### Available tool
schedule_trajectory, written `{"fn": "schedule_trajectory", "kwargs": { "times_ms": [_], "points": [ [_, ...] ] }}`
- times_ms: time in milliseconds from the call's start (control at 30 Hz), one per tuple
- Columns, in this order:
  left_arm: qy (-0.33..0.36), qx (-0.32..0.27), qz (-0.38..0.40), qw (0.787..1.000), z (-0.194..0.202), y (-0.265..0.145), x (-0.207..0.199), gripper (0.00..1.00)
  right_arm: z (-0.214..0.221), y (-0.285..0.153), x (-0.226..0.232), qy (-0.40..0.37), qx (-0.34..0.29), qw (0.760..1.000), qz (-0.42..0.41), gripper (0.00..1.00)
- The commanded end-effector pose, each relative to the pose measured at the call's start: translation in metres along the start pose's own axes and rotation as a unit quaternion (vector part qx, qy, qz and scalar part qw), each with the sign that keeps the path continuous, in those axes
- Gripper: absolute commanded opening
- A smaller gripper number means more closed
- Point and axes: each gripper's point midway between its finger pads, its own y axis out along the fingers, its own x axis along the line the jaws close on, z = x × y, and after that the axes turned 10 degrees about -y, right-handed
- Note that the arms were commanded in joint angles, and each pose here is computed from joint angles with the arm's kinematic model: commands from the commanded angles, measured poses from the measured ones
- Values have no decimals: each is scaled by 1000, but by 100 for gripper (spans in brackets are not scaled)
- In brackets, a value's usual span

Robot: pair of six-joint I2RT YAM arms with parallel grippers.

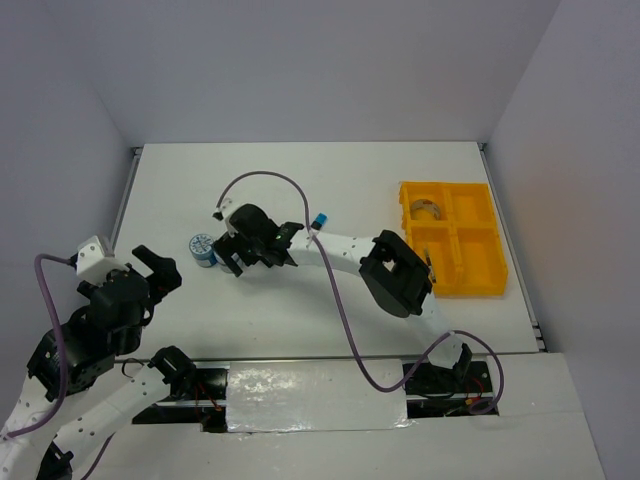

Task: Sort the stationery into containers
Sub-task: Pick up the stationery from the center of the board.

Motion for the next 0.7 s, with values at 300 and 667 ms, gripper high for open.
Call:
{"fn": "schedule_trajectory", "kwargs": {
  "times_ms": [300,667],
  "points": [
    [10,-1,14,1000,0,2,-9,99,-38,0,16,-6,-42,998,-41,97],
    [11,1,25,1000,0,1,-11,99,-31,36,21,-29,-21,998,-58,92]
  ]
}}
